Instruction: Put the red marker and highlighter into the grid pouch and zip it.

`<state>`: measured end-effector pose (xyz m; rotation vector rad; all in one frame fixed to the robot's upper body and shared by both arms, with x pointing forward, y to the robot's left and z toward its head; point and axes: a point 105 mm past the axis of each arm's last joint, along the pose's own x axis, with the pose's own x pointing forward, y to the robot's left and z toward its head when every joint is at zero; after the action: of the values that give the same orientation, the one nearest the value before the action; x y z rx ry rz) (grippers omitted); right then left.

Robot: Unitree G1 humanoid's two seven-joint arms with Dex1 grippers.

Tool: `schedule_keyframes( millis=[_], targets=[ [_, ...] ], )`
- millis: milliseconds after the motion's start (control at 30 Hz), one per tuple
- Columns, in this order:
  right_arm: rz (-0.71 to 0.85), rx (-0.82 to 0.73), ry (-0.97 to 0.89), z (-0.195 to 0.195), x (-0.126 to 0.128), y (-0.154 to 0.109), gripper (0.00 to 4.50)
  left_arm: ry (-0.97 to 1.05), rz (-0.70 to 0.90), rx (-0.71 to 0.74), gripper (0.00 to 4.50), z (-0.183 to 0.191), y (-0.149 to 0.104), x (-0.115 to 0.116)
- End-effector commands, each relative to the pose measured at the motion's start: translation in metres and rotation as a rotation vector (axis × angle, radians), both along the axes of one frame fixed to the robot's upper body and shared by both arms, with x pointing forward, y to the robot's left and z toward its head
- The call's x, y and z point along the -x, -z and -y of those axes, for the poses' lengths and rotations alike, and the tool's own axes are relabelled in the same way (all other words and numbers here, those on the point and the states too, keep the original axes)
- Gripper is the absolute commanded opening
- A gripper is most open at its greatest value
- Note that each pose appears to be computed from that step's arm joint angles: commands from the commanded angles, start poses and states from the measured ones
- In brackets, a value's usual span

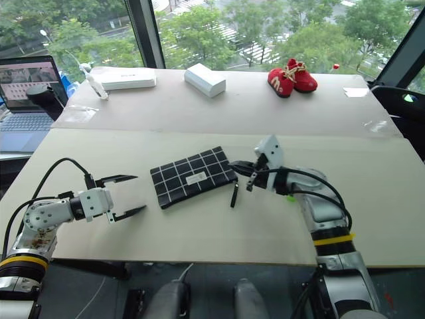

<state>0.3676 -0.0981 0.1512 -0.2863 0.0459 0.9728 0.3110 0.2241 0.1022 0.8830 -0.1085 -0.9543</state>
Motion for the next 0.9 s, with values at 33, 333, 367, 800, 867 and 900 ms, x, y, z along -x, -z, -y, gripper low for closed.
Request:
schedule_keyframes(
  millis=[33, 333, 367, 800, 867, 900],
  targets=[
    [0.088, 0.131, 0.035, -0.004, -0.016, 0.002, 0.11, 0.055, -0.007, -0.039, 4.5, 0.011, 0.008, 0.003],
    [0.196, 0.54, 0.02, 0.018, -0.033, 0.046, 0.11, 0.091, 0.014, -0.033, 4.5, 0.023, 0.003, 0.001],
    [0.206, 0.556, 0.018, 0.019, -0.034, 0.047, 0.11, 0.095, 0.016, -0.033, 4.5, 0.024, 0.002, 0.001],
    [0.281, 0.584, 0.035, 0.021, -0.041, 0.039, 0.11, 0.159, 0.077, -0.087, 4.5, 0.046, 0.005, -0.013],
    [0.333, 0.546, 0.14, 0.03, -0.055, 0.016, 0.11, 0.16, 0.073, -0.084, 4.5, 0.046, 0.005, -0.012],
    [0.357, 0.522, 0.191, 0.035, -0.061, 0.004, 0.11, 0.16, 0.068, -0.086, 4.5, 0.044, 0.006, -0.011]
  ],
)
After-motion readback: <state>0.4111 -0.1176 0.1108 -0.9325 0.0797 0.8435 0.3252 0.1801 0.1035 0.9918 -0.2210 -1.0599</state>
